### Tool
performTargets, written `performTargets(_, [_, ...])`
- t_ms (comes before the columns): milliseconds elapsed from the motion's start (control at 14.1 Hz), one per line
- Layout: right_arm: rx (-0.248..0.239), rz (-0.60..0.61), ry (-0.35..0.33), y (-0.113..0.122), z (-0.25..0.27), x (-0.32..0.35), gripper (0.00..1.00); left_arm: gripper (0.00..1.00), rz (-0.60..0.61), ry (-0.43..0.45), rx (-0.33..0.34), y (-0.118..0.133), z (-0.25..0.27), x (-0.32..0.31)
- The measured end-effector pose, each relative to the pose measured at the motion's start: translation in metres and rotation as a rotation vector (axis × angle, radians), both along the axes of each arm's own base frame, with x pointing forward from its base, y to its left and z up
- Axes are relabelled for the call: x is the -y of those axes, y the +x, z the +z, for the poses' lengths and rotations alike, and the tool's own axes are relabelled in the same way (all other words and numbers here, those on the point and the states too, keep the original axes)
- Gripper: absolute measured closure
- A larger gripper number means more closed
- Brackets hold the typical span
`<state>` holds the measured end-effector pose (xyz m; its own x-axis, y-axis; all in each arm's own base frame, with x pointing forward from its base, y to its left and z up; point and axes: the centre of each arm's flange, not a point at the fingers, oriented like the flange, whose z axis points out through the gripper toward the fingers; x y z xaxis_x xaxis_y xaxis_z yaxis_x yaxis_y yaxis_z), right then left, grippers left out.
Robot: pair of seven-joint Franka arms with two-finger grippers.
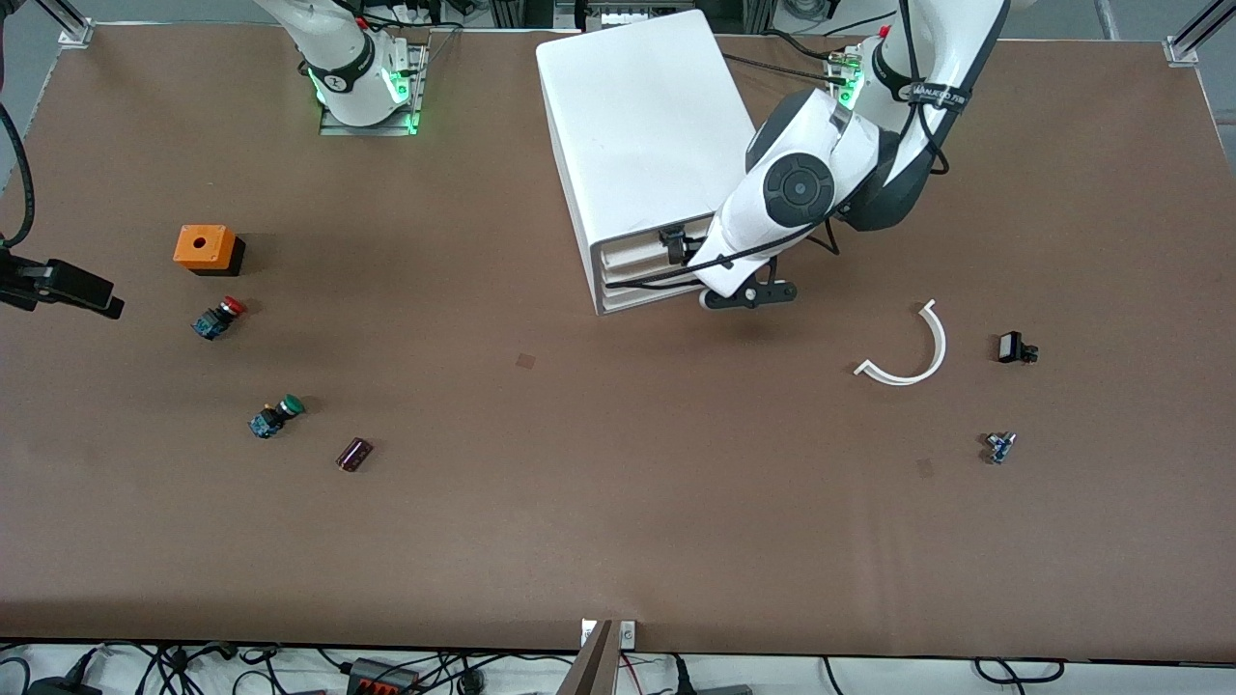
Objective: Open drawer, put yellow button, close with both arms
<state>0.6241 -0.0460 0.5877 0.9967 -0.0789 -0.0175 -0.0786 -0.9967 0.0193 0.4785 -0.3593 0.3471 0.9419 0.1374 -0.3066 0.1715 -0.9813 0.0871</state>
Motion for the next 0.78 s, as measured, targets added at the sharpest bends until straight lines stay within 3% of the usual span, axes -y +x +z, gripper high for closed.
performTargets(425, [0.001, 0.046, -0.005, -0.034, -0.009, 0.0, 0.0, 0.0, -0.009, 0.014, -0.006, -0.023, 0.001, -0.007])
performTargets(780, [-0.004, 0.05, -0.001, -0.051, -0.012, -0.002, 0.0, 0.0, -0.009, 0.002, 0.011, -0.021, 0.009, -0.007])
